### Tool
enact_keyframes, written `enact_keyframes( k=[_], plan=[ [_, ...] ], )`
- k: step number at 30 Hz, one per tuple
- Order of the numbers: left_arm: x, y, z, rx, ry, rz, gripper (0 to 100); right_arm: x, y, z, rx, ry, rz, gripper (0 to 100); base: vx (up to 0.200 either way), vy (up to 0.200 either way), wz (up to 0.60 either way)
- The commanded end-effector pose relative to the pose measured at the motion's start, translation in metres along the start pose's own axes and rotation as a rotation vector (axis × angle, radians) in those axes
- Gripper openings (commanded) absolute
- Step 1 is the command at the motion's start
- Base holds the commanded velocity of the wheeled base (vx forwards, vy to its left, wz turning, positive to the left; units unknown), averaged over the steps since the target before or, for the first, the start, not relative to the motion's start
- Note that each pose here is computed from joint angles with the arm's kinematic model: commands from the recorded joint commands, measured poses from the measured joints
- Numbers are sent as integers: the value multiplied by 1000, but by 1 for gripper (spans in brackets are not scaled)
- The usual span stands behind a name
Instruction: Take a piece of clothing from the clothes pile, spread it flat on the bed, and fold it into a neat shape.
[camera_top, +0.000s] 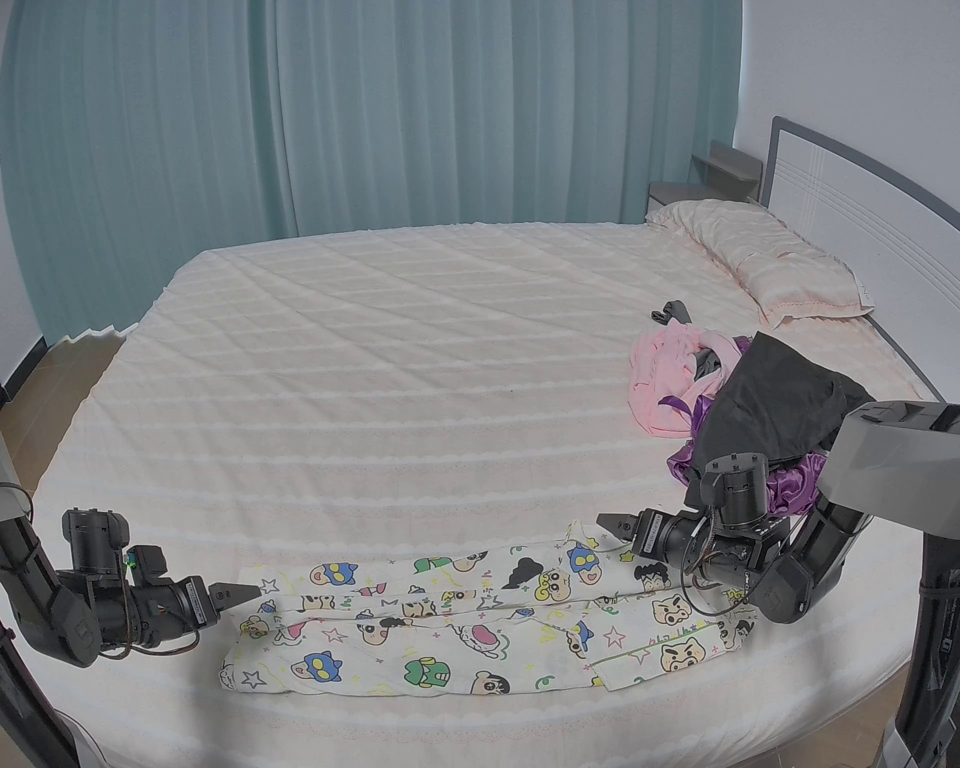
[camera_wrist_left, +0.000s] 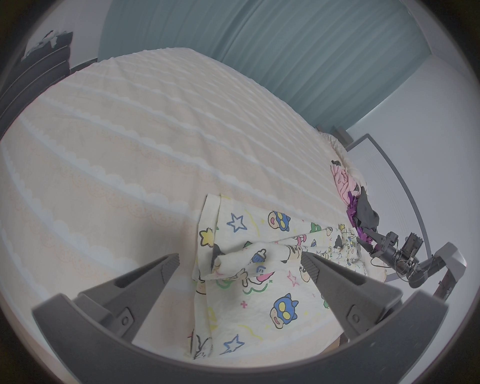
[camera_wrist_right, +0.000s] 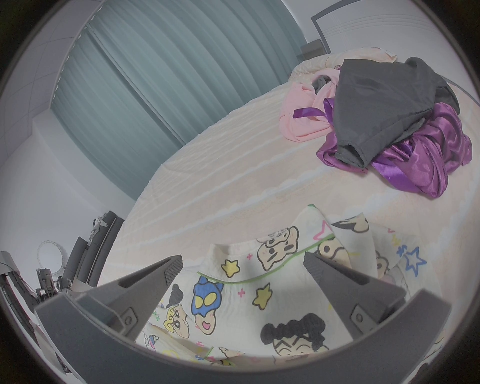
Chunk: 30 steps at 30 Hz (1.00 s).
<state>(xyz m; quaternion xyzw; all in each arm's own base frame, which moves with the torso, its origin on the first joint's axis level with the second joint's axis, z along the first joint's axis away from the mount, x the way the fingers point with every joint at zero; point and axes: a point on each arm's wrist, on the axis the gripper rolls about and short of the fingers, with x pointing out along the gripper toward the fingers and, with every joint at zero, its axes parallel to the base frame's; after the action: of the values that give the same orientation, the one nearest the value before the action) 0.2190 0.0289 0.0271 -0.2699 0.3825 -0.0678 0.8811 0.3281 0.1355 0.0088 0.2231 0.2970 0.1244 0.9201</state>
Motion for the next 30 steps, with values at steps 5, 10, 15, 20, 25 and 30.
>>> enact_keyframes(
  k=[5,10,15,20,25,30],
  plan=[
    [19,2,-7,12,73,-1,100,5,0,3,1,21,-16,100,0,0,0],
    [31,-1,-7,29,90,4,100,6,1,3,0,27,-18,100,0,0,0],
    [40,0,-5,35,91,22,0,7,1,2,-2,30,-19,100,0,0,0],
    [38,0,-4,31,70,55,0,7,0,1,-1,28,-34,100,0,0,0],
    [33,-2,-3,36,59,52,0,9,-1,-2,-4,33,-46,100,0,0,0],
    [25,-10,7,58,1,29,0,9,-1,-2,-4,31,-46,100,0,0,0]
  ],
)
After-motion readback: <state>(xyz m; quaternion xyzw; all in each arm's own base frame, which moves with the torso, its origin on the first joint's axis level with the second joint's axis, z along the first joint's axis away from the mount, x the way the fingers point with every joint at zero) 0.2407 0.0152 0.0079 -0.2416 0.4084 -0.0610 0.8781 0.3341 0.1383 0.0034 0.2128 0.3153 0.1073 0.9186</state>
